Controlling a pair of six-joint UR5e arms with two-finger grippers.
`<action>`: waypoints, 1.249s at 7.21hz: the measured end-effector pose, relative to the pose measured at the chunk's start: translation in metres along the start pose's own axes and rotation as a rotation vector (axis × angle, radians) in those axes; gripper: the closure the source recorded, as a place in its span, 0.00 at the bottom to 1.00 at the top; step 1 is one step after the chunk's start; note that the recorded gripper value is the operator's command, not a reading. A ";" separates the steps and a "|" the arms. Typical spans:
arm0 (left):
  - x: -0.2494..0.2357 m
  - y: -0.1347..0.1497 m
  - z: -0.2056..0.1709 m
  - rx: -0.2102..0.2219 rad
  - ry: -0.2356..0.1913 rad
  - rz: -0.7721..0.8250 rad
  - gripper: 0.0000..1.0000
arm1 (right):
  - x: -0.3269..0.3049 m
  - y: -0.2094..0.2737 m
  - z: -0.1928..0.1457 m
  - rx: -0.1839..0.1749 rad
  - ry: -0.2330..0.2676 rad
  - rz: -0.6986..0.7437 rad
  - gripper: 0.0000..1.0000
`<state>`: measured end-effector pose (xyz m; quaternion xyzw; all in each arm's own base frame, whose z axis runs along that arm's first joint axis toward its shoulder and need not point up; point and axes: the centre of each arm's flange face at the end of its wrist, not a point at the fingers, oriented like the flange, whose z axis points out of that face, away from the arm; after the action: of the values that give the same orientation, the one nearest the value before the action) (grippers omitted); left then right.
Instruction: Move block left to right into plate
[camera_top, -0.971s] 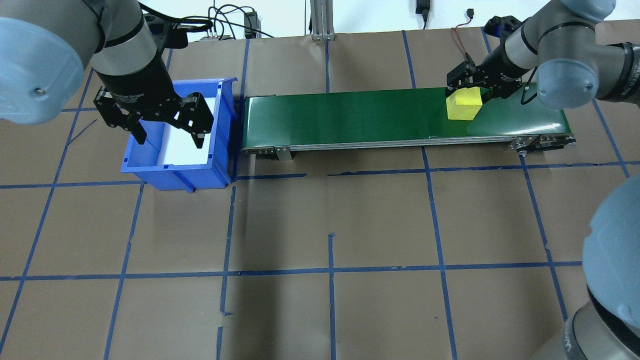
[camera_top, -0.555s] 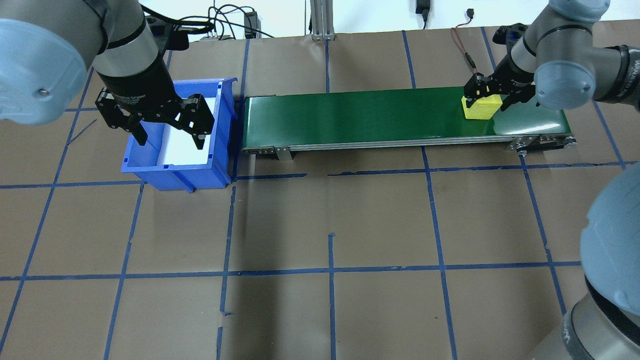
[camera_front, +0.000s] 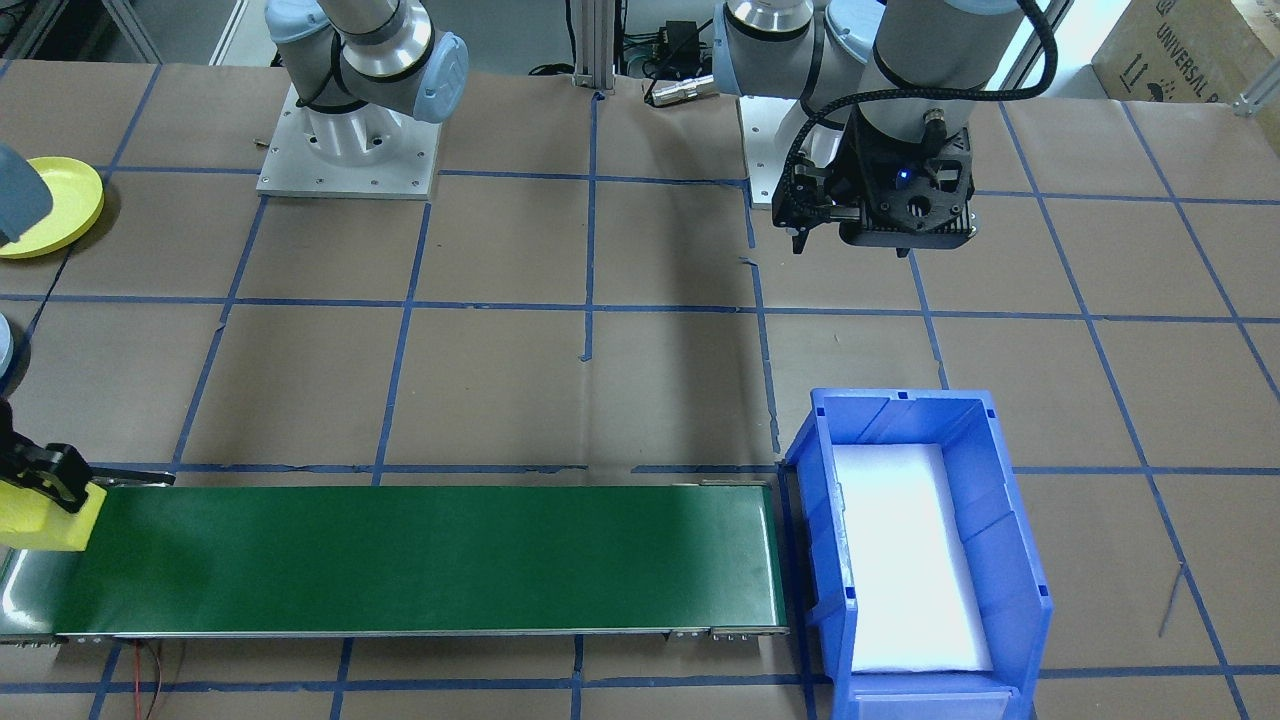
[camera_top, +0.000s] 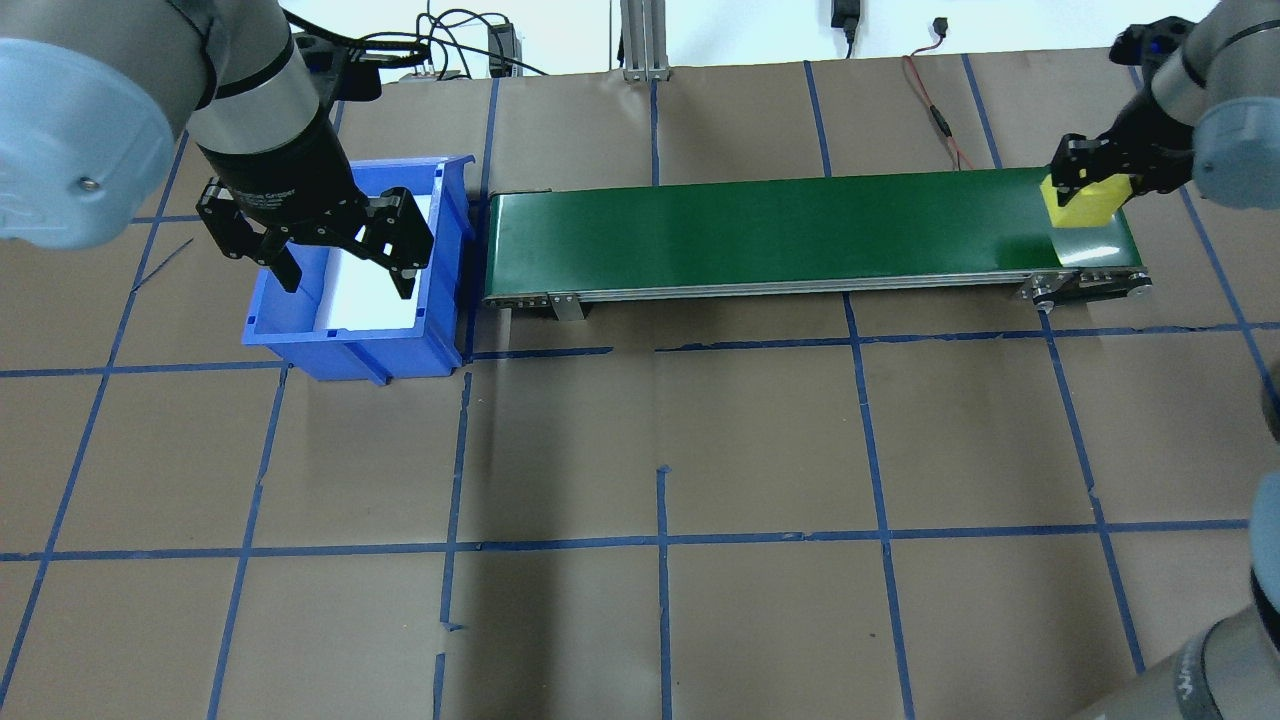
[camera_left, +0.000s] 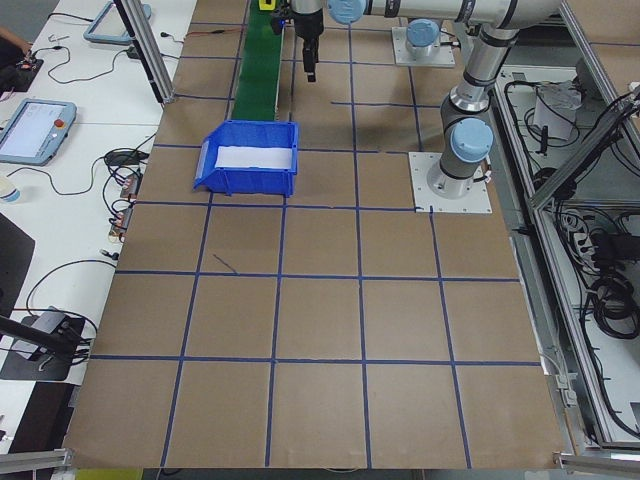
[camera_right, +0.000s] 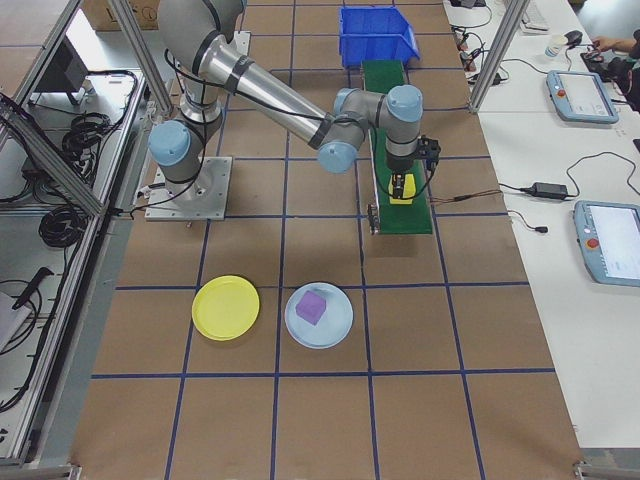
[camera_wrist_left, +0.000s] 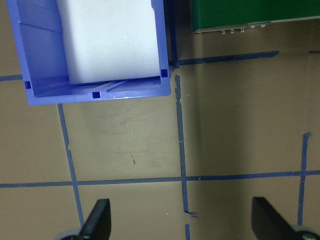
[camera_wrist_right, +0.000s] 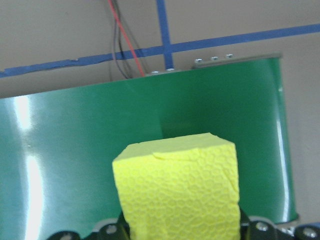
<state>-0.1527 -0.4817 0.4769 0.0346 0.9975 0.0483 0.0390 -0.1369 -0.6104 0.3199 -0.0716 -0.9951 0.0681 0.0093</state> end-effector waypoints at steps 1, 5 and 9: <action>0.000 0.000 0.000 0.000 0.000 0.000 0.00 | 0.039 0.025 -0.013 -0.012 0.017 -0.023 0.64; 0.000 0.000 0.000 0.000 0.002 -0.002 0.00 | 0.203 0.166 -0.033 -0.110 0.084 -0.051 0.64; 0.001 0.000 0.000 0.000 0.002 -0.002 0.00 | 0.287 0.307 0.024 -0.238 -0.011 0.107 0.62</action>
<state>-0.1536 -0.4816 0.4767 0.0335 0.9975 0.0485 0.0382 -0.3783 -0.2711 0.2566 -0.1246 -0.9909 -0.0497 -0.0084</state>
